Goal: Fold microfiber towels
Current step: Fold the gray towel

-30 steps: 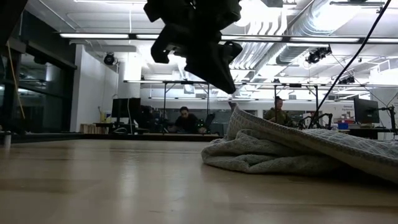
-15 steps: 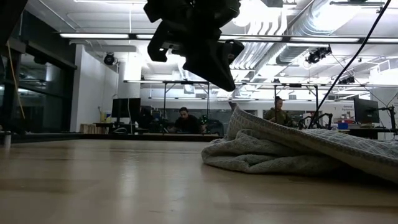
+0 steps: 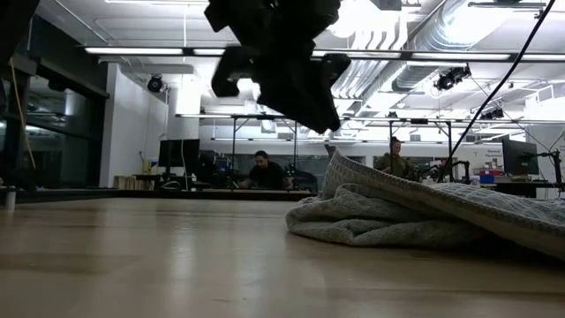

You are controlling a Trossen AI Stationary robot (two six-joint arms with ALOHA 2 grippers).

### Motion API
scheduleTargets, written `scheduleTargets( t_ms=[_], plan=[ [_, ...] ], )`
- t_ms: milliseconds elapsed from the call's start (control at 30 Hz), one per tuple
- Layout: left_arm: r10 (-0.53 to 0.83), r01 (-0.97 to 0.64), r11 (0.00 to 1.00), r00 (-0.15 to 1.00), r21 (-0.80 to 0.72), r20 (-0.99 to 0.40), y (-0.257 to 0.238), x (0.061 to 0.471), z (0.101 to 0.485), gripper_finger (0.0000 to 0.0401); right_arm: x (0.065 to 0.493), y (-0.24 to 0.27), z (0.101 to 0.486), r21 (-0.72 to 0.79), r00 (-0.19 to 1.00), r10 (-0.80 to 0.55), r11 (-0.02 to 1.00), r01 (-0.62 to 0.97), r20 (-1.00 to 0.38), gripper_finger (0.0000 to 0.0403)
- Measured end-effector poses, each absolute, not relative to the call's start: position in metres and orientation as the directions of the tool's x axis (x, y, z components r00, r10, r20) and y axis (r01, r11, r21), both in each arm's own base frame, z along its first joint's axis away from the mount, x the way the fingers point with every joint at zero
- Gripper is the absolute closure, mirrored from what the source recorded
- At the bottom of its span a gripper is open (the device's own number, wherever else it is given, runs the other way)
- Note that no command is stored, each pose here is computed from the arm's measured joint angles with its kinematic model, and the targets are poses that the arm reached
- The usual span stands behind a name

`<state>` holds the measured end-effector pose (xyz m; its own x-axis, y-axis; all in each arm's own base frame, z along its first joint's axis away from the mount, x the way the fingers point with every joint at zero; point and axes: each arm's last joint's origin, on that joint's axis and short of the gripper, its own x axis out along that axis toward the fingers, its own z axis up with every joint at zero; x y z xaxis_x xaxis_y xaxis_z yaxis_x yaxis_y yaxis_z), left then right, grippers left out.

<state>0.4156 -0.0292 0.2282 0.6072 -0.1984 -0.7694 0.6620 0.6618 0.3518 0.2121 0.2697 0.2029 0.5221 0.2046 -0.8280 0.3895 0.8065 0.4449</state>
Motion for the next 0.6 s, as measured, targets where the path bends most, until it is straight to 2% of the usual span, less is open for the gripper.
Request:
scheduleTargets(
  t_ms=[167,333,600],
  plan=[
    [-0.170,0.685,0.633,0.577,0.360,-0.799,-0.029,0.422,0.207,0.0301,0.213,0.270,0.203,0.453,0.527,0.211,0.803,0.387,-0.824,0.0400],
    [-0.067,0.661,0.628,0.572,0.411,-0.817,-0.026,0.425,0.198,0.0301,0.213,0.272,0.204,0.463,0.532,0.220,0.801,0.379,-0.817,0.0400],
    [-0.080,0.656,0.622,0.596,0.428,-0.799,-0.031,0.427,0.200,0.0301,0.213,0.272,0.204,0.458,0.535,0.223,0.812,0.361,-0.815,0.0400]
  ],
)
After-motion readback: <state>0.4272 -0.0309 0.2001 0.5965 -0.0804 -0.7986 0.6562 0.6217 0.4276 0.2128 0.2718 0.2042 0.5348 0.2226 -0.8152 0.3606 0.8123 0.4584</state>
